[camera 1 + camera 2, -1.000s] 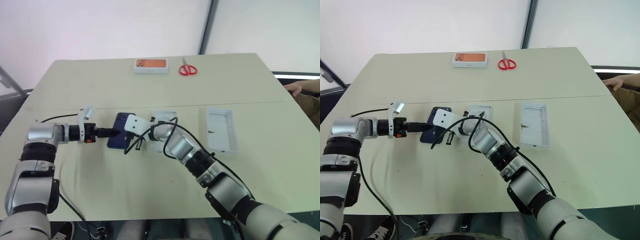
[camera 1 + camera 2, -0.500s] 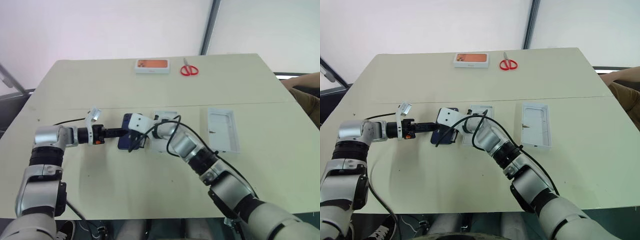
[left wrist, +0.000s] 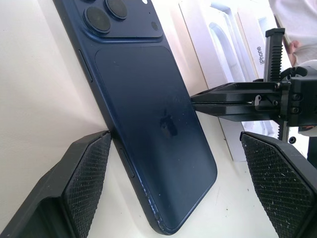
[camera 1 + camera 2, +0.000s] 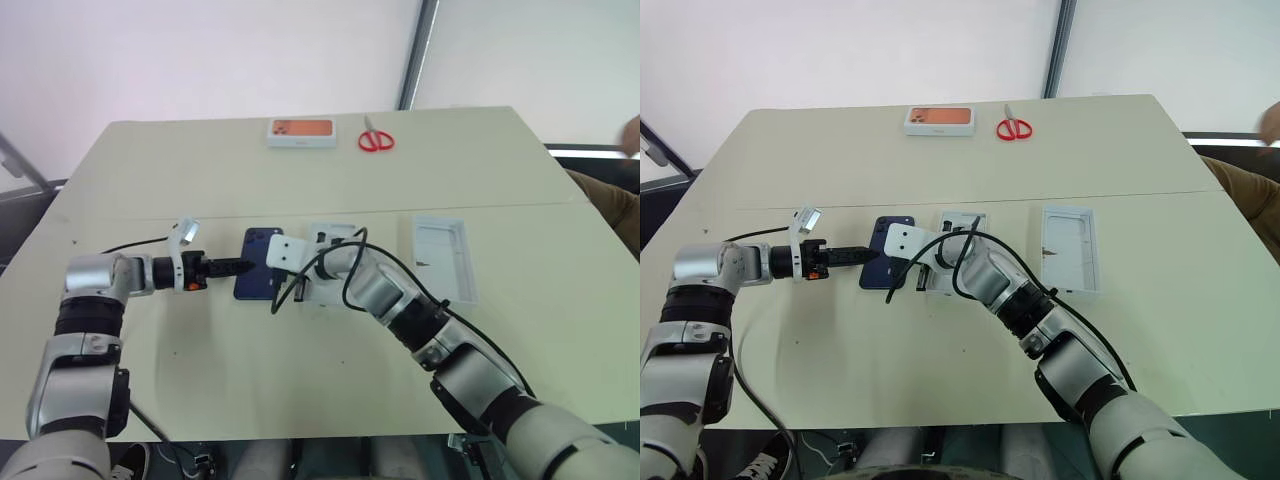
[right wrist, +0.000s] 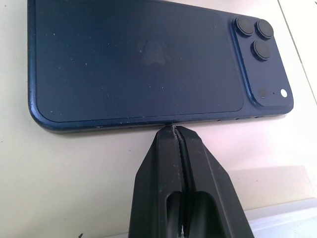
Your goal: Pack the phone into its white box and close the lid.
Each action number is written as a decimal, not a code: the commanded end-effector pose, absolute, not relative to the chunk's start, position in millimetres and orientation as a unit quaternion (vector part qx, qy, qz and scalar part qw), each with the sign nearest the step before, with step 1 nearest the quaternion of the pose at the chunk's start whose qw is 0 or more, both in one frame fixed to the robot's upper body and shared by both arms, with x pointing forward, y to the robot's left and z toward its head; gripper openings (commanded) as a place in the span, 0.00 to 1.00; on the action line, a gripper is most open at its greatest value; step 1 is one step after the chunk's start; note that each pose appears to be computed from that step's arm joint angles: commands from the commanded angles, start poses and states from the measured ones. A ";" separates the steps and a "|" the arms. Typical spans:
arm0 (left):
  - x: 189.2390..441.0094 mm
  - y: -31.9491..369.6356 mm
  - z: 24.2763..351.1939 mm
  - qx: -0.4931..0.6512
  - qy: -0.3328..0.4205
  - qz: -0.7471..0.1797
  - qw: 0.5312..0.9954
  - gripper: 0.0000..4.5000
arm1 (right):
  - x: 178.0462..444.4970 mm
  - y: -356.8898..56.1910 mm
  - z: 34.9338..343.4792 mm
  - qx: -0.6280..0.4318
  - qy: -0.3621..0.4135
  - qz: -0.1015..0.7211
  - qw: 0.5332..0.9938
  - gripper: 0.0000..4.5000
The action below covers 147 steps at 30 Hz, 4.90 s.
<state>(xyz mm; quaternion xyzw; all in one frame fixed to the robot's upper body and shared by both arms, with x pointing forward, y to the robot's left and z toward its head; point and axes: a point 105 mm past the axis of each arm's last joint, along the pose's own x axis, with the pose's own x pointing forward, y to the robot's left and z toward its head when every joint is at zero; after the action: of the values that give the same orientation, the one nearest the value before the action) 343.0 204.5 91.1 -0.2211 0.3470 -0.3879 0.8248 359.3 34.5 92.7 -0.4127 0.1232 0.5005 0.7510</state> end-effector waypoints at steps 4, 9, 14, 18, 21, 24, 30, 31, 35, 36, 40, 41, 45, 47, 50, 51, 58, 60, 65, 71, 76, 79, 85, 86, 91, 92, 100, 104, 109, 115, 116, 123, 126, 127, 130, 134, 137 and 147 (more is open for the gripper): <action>323.4 196.1 50.7 -0.233 0.421 -0.366 0.797 0.98 | 360.4 38.2 90.7 -0.431 0.128 0.499 0.741 0.01; 328.9 193.2 53.3 -0.246 0.410 -0.359 0.802 0.98 | 356.9 40.0 89.3 -0.422 0.131 0.514 0.735 0.01; 324.8 157.0 66.6 -0.296 0.398 -0.404 0.769 0.98 | 351.7 45.8 84.8 -0.420 0.131 0.519 0.733 0.01; 323.9 153.5 70.1 -0.303 0.393 -0.403 0.769 0.98 | 350.6 45.2 82.7 -0.421 0.133 0.519 0.732 0.01; 326.0 155.6 78.4 -0.335 0.385 -0.401 0.761 0.98 | 350.4 43.7 80.9 -0.422 0.134 0.518 0.732 0.01; 326.7 162.3 73.3 -0.296 0.400 -0.387 0.776 0.98 | 351.1 43.2 81.8 -0.421 0.133 0.517 0.734 0.01; 334.2 165.8 83.2 -0.300 0.380 -0.385 0.786 0.98 | 350.9 44.9 82.2 -0.419 0.131 0.516 0.735 0.01; 334.1 167.2 82.2 -0.310 0.378 -0.382 0.784 0.98 | 350.9 44.9 82.4 -0.419 0.130 0.516 0.736 0.01; 334.2 172.8 75.5 -0.324 0.375 -0.366 0.788 0.92 | 351.1 43.6 81.8 -0.420 0.129 0.516 0.736 0.00; 334.3 174.3 74.9 -0.331 0.372 -0.363 0.787 0.85 | 351.0 43.1 81.3 -0.420 0.129 0.515 0.735 0.00; 335.5 178.2 76.6 -0.344 0.366 -0.355 0.789 0.57 | 350.9 42.6 80.3 -0.421 0.129 0.515 0.735 0.00; 335.3 179.4 76.5 -0.347 0.366 -0.354 0.788 0.57 | 350.9 42.7 80.3 -0.422 0.129 0.516 0.735 0.00; 332.7 182.6 75.2 -0.356 0.368 -0.351 0.784 0.57 | 351.5 43.0 80.4 -0.422 0.128 0.515 0.735 0.00; 332.1 183.0 75.5 -0.361 0.366 -0.351 0.782 0.57 | 351.7 42.8 80.3 -0.423 0.128 0.514 0.735 0.00; 331.6 182.4 77.1 -0.371 0.362 -0.354 0.778 0.36 | 351.8 42.7 79.9 -0.423 0.129 0.514 0.735 0.00; 331.3 182.1 77.3 -0.372 0.362 -0.355 0.778 0.27 | 351.8 42.6 79.7 -0.423 0.129 0.514 0.735 0.00; 325.6 177.1 80.4 -0.388 0.362 -0.370 0.763 0.01 | 352.5 43.1 83.1 -0.422 0.118 0.515 0.737 0.00; 321.8 176.9 84.5 -0.399 0.352 -0.382 0.755 0.01 | 350.8 48.2 92.5 -0.398 0.104 0.524 0.746 0.00; 330.2 184.1 97.6 -0.407 0.274 -0.385 0.782 0.01 | 343.1 56.4 131.9 -0.251 0.058 0.569 0.781 0.00; 332.6 186.7 110.4 -0.426 0.219 -0.382 0.790 0.00 | 327.4 35.1 169.3 -0.109 0.031 0.612 0.783 0.30; 332.8 183.6 126.3 -0.450 0.191 -0.386 0.782 0.00 | 306.8 1.8 146.3 -0.159 0.076 0.625 0.760 0.89; 332.0 181.6 131.1 -0.460 0.181 -0.387 0.778 0.00 | 290.3 -17.3 140.9 -0.176 0.099 0.637 0.744 0.99; 330.2 173.5 135.9 -0.446 0.182 -0.395 0.782 0.00 | 291.0 -49.5 117.5 -0.269 0.129 0.593 0.747 0.99; 330.6 172.4 136.8 -0.445 0.182 -0.397 0.782 0.00 | 293.4 -53.8 113.0 -0.284 0.132 0.584 0.749 0.99; 331.8 168.3 138.5 -0.439 0.184 -0.401 0.782 0.00 | 298.9 -55.1 107.7 -0.290 0.136 0.573 0.754 0.87; 331.9 167.9 138.5 -0.439 0.185 -0.401 0.783 0.00 | 299.2 -54.7 107.3 -0.291 0.136 0.574 0.753 0.80; 328.7 166.5 137.7 -0.435 0.192 -0.402 0.782 0.00 | 298.2 -52.4 101.5 -0.291 0.142 0.576 0.751 0.35; 328.5 166.7 136.9 -0.434 0.194 -0.400 0.784 0.00 | 297.8 -50.9 97.4 -0.295 0.146 0.578 0.747 0.35; 327.4 165.9 135.5 -0.434 0.198 -0.399 0.783 0.00 | 299.1 -49.8 91.9 -0.307 0.154 0.576 0.742 0.35; 327.6 166.7 135.4 -0.430 0.198 -0.398 0.786 0.00 | 296.4 -45.9 86.1 -0.311 0.165 0.585 0.731 0.35; 327.7 167.0 135.3 -0.430 0.199 -0.397 0.786 0.00 | 292.9 -43.5 86.4 -0.309 0.164 0.594 0.724 0.35; 328.1 167.7 138.1 -0.435 0.198 -0.397 0.783 0.00 | 267.5 -36.9 87.1 -0.297 0.164 0.647 0.683 0.35; 327.1 165.5 140.8 -0.443 0.201 -0.404 0.775 0.00 | 258.4 -35.2 83.7 -0.300 0.163 0.662 0.667 0.35; 326.4 164.3 141.8 -0.445 0.201 -0.407 0.772 0.00 | 256.5 -35.5 82.0 -0.304 0.164 0.665 0.663 0.35; 323.4 159.8 142.8 -0.445 0.208 -0.416 0.765 0.00 | 256.1 -34.6 80.1 -0.309 0.162 0.664 0.661 0.35; 321.6 158.1 141.5 -0.443 0.211 -0.416 0.765 0.00 | 254.3 -35.1 81.0 -0.316 0.153 0.671 0.653 0.35; 321.0 157.6 141.0 -0.444 0.214 -0.415 0.764 0.00 | 263.7 -33.0 85.7 -0.299 0.152 0.657 0.675 0.35; 309.8 143.7 139.1 -0.455 0.227 -0.433 0.744 0.00 | 264.2 -27.1 118.2 -0.232 0.123 0.663 0.701 0.99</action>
<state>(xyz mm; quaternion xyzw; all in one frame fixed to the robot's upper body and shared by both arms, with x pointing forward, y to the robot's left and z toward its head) 314.5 146.8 123.0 -0.4542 0.2519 -0.4065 0.7517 266.5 -30.7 91.7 -0.2444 0.1636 0.6522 0.6987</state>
